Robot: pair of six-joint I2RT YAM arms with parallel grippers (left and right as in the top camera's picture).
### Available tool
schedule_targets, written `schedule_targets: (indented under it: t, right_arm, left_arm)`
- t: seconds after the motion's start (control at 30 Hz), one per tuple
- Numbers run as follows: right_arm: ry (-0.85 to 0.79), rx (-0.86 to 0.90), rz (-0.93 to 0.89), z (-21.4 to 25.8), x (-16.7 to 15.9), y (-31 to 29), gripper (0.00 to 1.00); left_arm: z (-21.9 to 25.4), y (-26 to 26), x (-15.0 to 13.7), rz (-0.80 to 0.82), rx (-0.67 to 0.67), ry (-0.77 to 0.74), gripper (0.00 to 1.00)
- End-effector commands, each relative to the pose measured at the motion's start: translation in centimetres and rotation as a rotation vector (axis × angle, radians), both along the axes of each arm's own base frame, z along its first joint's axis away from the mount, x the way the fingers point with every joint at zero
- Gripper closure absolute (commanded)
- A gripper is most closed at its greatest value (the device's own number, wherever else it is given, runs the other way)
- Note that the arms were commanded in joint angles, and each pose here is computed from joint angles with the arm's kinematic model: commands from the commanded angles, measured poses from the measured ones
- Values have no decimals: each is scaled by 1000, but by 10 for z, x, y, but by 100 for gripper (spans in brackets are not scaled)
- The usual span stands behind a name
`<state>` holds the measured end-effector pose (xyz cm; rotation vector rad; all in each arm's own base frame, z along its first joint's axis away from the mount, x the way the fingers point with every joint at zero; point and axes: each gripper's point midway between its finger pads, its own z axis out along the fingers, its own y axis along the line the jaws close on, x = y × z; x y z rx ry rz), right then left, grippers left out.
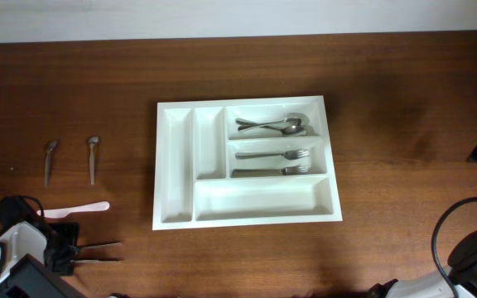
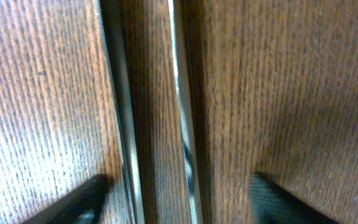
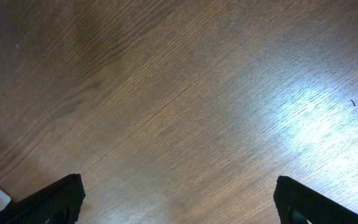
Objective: Pack container
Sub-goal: 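Close the left gripper on the metal tongs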
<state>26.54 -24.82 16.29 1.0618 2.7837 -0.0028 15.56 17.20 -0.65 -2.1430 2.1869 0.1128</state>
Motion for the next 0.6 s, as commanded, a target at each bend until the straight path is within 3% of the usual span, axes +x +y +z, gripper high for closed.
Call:
schedule_targets:
  t: [0.0, 0.03, 0.23, 0.37, 0.47, 0.57]
  right_arm:
    - [4, -11, -7, 1, -1, -1, 1]
    - [4, -11, -7, 1, -1, -1, 1]
    - [4, -11, -7, 1, -1, -1, 1]
    - [4, -11, -7, 1, -1, -1, 1]
    - [4, -11, -7, 1, -1, -1, 1]
    - [4, -11, -7, 1, -1, -1, 1]
  left_arm:
    - [-16, -18, -12, -4, -73, 39, 51]
    - [-16, -17, -12, -4, -71, 36, 52]
    - [-16, -16, -11, -4, -68, 33, 83]
    - [-16, -16, -11, -5, -67, 32, 84]
    - [-15, -17, -9, -5, -75, 27, 98]
    - [-7, -20, -5, -6, -105, 15, 98]
